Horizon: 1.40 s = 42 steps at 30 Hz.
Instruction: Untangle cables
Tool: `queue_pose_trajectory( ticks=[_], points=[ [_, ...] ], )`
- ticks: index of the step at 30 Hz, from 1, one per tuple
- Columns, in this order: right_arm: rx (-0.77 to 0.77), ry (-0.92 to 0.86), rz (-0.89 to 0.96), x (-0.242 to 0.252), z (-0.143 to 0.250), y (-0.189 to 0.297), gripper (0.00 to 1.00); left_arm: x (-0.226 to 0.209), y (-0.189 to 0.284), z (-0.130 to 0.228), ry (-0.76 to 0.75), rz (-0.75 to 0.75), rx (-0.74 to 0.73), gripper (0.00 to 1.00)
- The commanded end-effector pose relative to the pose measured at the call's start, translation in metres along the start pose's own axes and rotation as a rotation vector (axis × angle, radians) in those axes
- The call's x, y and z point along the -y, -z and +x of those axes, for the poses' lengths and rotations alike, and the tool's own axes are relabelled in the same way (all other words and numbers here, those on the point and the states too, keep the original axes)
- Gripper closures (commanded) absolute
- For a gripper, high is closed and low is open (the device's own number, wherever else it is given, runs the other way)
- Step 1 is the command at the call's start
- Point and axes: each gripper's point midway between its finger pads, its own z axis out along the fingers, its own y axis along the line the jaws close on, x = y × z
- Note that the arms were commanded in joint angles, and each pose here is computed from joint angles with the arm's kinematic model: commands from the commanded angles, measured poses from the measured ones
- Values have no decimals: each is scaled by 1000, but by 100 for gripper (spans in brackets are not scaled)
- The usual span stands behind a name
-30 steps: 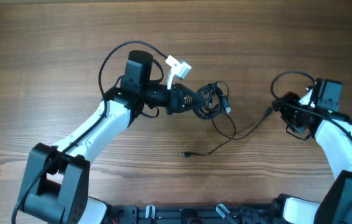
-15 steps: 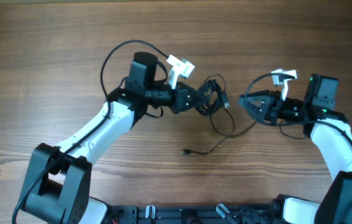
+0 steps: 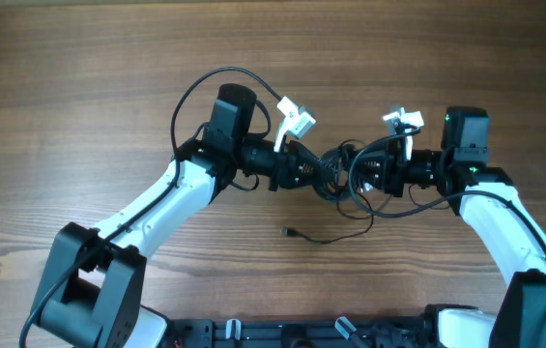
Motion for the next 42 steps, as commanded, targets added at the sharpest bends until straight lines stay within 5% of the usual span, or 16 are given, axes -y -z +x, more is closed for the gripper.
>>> queue_pose_trajectory(
  ticks=[1, 2, 3, 4, 7, 14, 17, 20, 24, 26, 30, 35, 39, 42],
  points=[
    [-10, -140, 103, 19, 2, 1, 96, -10, 1, -7, -41, -94, 22, 62],
    [-13, -218, 170, 30, 4, 3, 96, -17, 2, -8, -25, -135, 28, 16],
    [-2, -375, 311, 53, 9, 9, 96, -28, 4, -9, 20, -200, 41, 0],
    [24, -508, 408, 68, 13, 14, 96, -38, 7, -11, 62, -259, 60, 0],
    [90, -711, 462, 77, 10, 18, 96, -72, 19, -18, 247, -462, 155, 0],
    [87, -735, 449, 74, 10, 12, 96, -101, 15, -17, 564, -709, 348, 1],
    [51, -678, 422, 66, 10, -2, 96, -106, 11, -16, 601, -788, 410, 24],
    [54, -631, 412, 65, 5, -6, 96, -109, 16, -16, 609, -814, 431, 27],
    [45, -487, 441, 70, 1, -4, 96, -110, 19, -17, 622, -802, 428, 27],
    [76, -479, 633, 98, 4, 13, 96, -112, 20, -11, 643, -812, 410, 28],
    [86, -417, 677, 105, -1, 18, 96, -110, 24, -10, 816, -732, 449, 27],
    [87, -410, 701, 108, -1, 20, 96, -98, 26, -16, 1039, -554, 460, 40],
    [85, -428, 660, 103, -1, 16, 96, -91, 17, -15, 1215, -491, 484, 67],
    [81, -429, 637, 100, -1, 13, 96, -87, 9, -18, 1258, -460, 500, 55]
  ],
)
